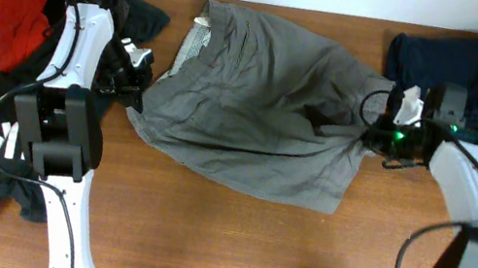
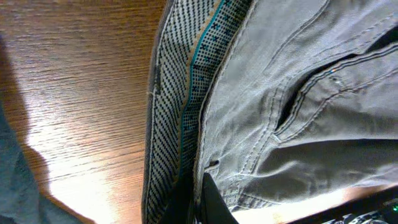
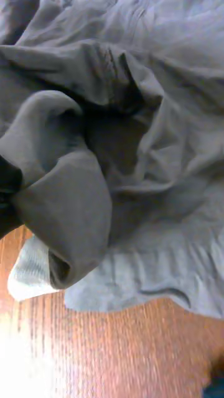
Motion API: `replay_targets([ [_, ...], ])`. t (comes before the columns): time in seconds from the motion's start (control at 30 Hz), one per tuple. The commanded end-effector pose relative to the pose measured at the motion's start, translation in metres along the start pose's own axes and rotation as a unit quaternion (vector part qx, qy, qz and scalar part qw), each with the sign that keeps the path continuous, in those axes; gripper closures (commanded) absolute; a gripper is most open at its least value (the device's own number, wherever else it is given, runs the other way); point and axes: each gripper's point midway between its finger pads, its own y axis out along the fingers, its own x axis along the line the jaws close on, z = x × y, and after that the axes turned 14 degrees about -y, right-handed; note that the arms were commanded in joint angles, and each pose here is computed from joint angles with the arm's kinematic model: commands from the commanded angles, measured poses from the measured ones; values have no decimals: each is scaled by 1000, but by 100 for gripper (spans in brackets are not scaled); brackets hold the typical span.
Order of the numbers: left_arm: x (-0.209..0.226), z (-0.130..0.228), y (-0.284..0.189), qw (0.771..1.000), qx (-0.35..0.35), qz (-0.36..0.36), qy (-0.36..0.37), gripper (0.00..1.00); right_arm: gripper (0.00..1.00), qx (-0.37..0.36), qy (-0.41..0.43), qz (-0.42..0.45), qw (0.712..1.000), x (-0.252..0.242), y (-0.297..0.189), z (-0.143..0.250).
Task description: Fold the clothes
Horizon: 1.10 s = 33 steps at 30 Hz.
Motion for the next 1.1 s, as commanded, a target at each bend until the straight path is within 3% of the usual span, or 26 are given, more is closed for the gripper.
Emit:
replay_targets([
  [0.0,-7,1,-14,1000,-17,15,13,99,96,18,-18,-6,1000,-3,6,-5],
  [0.23,-20,2,-36,998,-51,39,25,99,96,22,4,4,1000,-28,-9,-4],
  [0.3,-23,-1,-43,996,-68,41,30,99,81,37,9,-12,999,-26,-15,2],
  [0.33,-24,-3,-46,995,-79,43,33,99,68,46,10,-24,999,-22,-17,6],
  [0.47,-26,-15,-52,992,-109,46,40,99,48,110,30,-55,992,-2,-27,35],
  [0.73,-32,-47,-62,981,-176,52,60,99,47,209,26,-100,972,40,-32,82],
  [1.07,-35,-61,-68,974,-207,56,69,99,50,296,0,-91,951,89,9,156],
])
